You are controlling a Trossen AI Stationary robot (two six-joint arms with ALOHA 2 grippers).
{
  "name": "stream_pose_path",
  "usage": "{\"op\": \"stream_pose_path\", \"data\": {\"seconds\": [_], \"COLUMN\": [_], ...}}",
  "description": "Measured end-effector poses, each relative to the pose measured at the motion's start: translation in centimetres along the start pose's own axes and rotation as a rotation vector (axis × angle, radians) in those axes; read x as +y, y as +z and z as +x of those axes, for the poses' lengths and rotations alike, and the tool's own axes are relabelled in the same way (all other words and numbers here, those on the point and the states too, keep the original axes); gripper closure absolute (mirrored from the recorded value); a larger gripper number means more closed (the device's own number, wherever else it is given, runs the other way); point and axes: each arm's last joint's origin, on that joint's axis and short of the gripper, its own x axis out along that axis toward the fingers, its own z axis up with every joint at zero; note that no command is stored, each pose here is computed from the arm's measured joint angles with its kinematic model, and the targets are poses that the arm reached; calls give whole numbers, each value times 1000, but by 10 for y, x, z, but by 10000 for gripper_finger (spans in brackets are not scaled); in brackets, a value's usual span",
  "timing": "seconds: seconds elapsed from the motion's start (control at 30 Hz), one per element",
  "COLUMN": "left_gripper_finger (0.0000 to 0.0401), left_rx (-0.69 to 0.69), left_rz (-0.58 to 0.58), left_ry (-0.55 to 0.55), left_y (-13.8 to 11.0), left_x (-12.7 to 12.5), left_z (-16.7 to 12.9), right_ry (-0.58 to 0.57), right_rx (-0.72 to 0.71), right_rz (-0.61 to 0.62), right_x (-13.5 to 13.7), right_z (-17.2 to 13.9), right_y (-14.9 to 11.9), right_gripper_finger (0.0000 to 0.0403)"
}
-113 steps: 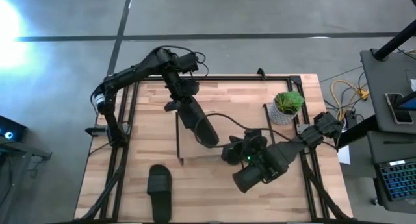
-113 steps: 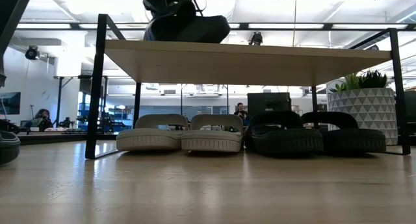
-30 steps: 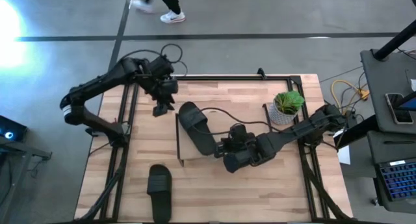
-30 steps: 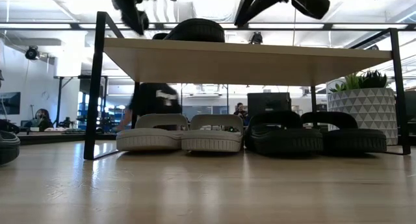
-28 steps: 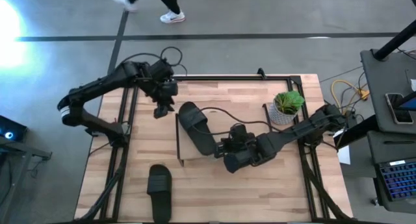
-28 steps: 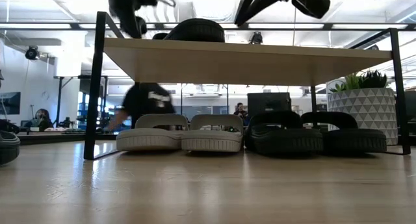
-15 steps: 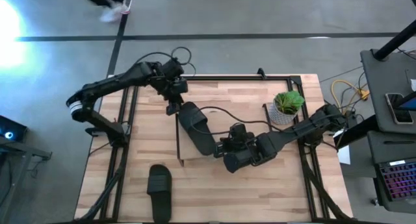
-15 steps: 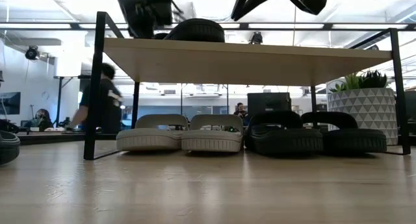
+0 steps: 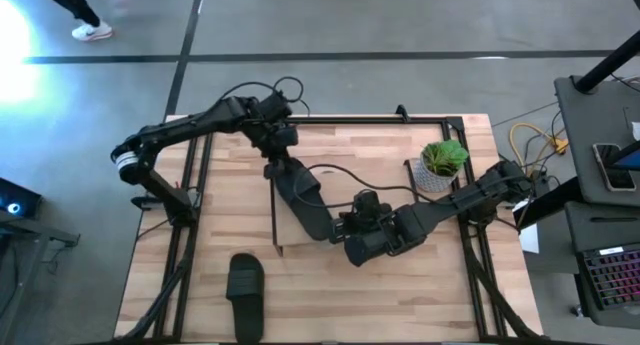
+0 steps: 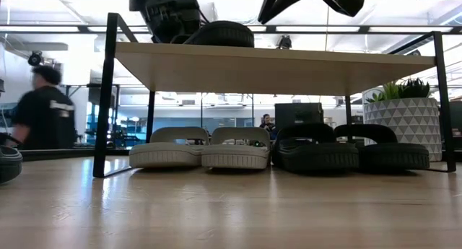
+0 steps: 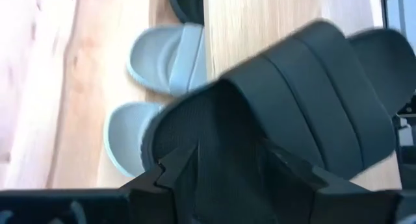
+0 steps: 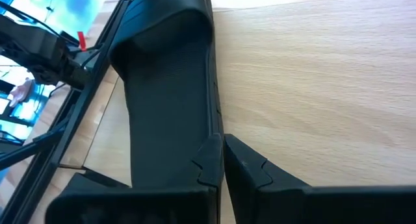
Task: Pick and place slides into the shelf
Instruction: Put the left black slide on the shelf
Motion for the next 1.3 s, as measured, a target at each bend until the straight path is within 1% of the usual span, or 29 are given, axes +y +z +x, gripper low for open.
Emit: {"op": "stream_pose_path", "data": {"seconds": [0.13, 0.33, 0.4, 0.53, 0.63, 0.77, 0.83, 1.1, 1.3], "left_gripper_finger": [260, 260, 260, 260, 260, 260, 260, 260, 260], "left_rx": [-53, -117, -110, -22, 108, 259, 272, 236, 292], "left_rz": [26, 58, 56, 23, -35, -87, -97, -74, -70], "left_ry": [9, -7, 24, 171, 199, 268, 303, 323, 309], "left_y": [6, 22, 25, 23, 12, -3, -5, 0, 1], "left_x": [1, 2, 3, 3, 1, 2, 4, 12, 20], "left_z": [0, -4, -5, -19, -25, -22, -20, -9, 7], "right_ry": [-2, -26, -44, -95, -121, -126, -126, -124, -122], "right_rx": [0, 1, 2, 18, 26, 26, 24, 25, 26], "right_rz": [-2, -11, -2, 5, 4, 3, 2, -7, -9], "right_x": [0, -3, -6, -12, -15, -16, -16, -16, -16], "right_z": [0, 0, 0, -2, -4, -4, -4, -5, -6], "right_y": [0, 0, -1, -3, -5, -5, -5, -6, -6], "right_gripper_finger": [394, 394, 394, 394, 394, 394, 394, 394, 394]}}
